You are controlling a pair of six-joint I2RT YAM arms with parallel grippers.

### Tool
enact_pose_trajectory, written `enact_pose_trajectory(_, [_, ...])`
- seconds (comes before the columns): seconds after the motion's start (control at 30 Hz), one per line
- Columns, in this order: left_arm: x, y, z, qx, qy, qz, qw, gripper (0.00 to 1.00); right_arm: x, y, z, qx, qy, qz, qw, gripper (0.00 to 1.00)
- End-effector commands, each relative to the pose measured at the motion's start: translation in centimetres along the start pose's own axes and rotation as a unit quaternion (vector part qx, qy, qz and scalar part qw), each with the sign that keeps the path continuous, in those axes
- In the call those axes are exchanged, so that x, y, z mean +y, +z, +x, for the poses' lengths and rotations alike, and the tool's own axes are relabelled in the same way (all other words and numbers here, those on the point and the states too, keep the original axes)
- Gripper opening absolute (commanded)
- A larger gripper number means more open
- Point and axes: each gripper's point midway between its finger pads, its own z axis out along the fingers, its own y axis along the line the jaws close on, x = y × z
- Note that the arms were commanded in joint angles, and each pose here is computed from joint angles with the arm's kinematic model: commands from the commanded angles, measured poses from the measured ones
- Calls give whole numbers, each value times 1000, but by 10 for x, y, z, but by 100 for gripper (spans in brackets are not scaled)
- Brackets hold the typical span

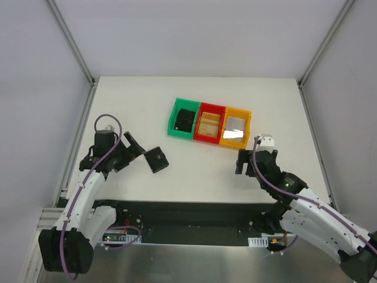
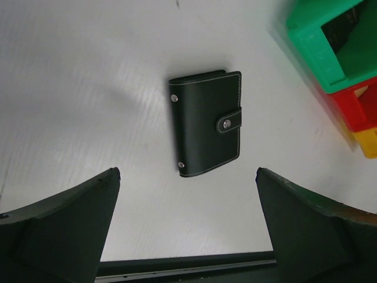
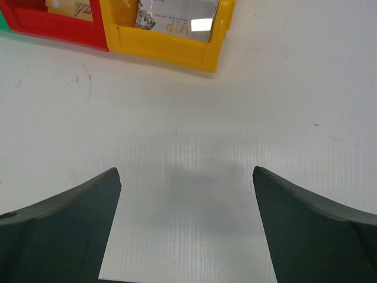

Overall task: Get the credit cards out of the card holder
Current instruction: Move the card holder to the center of the board.

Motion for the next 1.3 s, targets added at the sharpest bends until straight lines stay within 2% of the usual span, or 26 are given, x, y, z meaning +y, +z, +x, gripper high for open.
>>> enact_pose_trajectory(0.0, [-13,4,9,-1,12,15,1000,97,21,-5,-5,11,-2,-53,999,96])
enact_pose_trajectory(0.07, [-13,11,17,6,13,6,1000,94,26,-5,-3,16,-4,-66,998,96])
enact_pose_trajectory(0.1, [-12,14,20,8,10,1,1000,89,28,-5,-3,19,-4,-71,997,96])
enact_pose_trajectory(0.4, [0,39,25,-11,-38,-4,999,81,45,-4,9,38,2,-115,993,94])
enact_pose_trajectory(0.53, [-7,53,28,3,-43,14,999,64,56,-3,12,53,1,-136,989,92])
enact_pose_trajectory(0.57, [-8,56,28,5,-48,17,999,62,57,-3,14,57,0,-138,989,91])
enact_pose_trajectory(0.83, [-9,74,28,20,-52,11,998,59,83,1,10,73,-6,-180,981,85])
enact_pose_trajectory(1.0, [-16,85,31,54,-46,10,997,42,101,6,7,85,-17,-195,977,85])
enact_pose_trajectory(1.27, [-18,92,40,69,-20,3,997,39,117,13,4,94,-30,-204,974,84])
